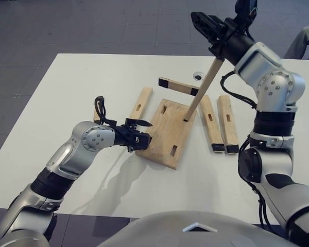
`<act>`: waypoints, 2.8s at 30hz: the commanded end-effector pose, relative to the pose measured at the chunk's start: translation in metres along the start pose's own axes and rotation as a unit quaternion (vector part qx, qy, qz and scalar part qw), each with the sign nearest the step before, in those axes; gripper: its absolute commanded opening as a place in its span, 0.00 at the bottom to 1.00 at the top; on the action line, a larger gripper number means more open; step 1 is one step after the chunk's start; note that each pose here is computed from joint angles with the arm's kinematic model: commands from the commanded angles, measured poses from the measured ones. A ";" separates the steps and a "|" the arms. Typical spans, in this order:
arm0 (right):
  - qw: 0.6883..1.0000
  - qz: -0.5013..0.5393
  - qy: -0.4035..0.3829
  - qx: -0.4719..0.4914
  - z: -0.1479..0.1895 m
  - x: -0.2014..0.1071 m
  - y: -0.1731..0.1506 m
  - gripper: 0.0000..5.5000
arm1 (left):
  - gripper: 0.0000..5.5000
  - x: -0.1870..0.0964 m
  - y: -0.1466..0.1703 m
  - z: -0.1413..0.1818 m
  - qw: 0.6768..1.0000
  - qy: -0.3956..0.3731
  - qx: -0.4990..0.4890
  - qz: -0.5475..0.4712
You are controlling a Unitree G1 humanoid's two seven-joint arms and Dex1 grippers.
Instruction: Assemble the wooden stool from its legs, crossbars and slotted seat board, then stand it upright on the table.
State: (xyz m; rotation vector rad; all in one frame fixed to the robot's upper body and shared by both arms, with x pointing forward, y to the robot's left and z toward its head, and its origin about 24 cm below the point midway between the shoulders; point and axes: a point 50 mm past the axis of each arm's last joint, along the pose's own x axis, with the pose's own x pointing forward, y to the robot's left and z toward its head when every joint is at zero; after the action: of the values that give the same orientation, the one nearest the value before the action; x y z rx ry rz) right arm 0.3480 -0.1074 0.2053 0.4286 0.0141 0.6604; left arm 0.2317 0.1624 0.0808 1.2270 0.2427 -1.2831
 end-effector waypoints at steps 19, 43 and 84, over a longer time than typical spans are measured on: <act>0.951 -0.278 -0.009 -0.132 0.032 -0.080 -0.049 0.52 | 0.65 0.031 -0.033 0.037 0.969 -0.002 -0.239 0.056; 0.883 -0.362 0.280 -0.107 -0.126 -0.174 -0.053 0.71 | 0.65 0.002 0.012 0.069 0.916 -0.010 -0.340 0.213; 0.854 -0.308 0.390 -0.151 -0.133 -0.189 -0.089 0.38 | 0.65 -0.001 0.027 0.074 0.898 -0.023 -0.361 0.251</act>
State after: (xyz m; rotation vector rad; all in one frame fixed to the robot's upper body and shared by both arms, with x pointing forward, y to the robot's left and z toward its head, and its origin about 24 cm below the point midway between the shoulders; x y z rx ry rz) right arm 0.2392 -0.2158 0.0420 -0.1514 0.6798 0.1924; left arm 0.2143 0.0959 0.1227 0.5512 0.3183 -0.6861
